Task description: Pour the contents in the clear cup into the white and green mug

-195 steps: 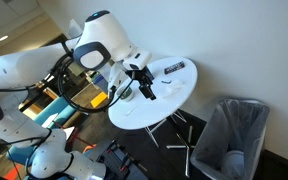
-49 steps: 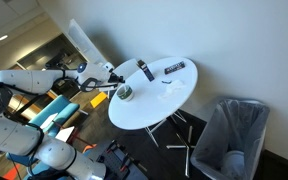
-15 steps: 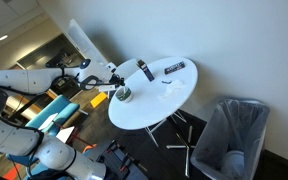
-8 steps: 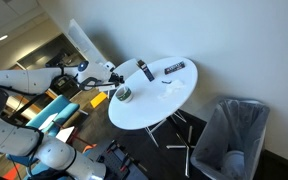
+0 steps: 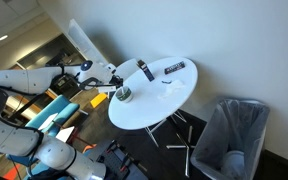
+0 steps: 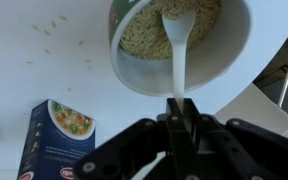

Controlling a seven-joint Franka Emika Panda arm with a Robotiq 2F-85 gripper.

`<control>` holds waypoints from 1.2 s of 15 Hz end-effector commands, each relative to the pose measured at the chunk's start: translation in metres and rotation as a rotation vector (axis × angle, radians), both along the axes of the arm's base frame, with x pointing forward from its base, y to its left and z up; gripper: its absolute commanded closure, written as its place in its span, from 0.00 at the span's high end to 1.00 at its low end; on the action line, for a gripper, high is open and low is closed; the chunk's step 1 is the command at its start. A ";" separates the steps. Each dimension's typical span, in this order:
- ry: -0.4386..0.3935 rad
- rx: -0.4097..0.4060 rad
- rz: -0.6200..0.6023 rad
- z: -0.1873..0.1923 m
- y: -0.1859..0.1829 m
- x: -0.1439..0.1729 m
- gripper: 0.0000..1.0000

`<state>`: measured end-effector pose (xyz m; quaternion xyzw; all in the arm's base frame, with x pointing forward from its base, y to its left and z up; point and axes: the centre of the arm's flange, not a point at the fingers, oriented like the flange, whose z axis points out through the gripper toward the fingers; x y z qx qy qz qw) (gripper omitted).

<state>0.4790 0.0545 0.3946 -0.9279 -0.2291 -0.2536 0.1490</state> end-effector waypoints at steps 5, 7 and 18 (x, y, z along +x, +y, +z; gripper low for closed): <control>-0.139 -0.040 0.023 0.025 -0.013 -0.015 0.03; -0.210 -0.056 0.041 0.034 -0.013 -0.022 0.03; -0.500 -0.037 0.122 0.063 -0.007 -0.058 0.03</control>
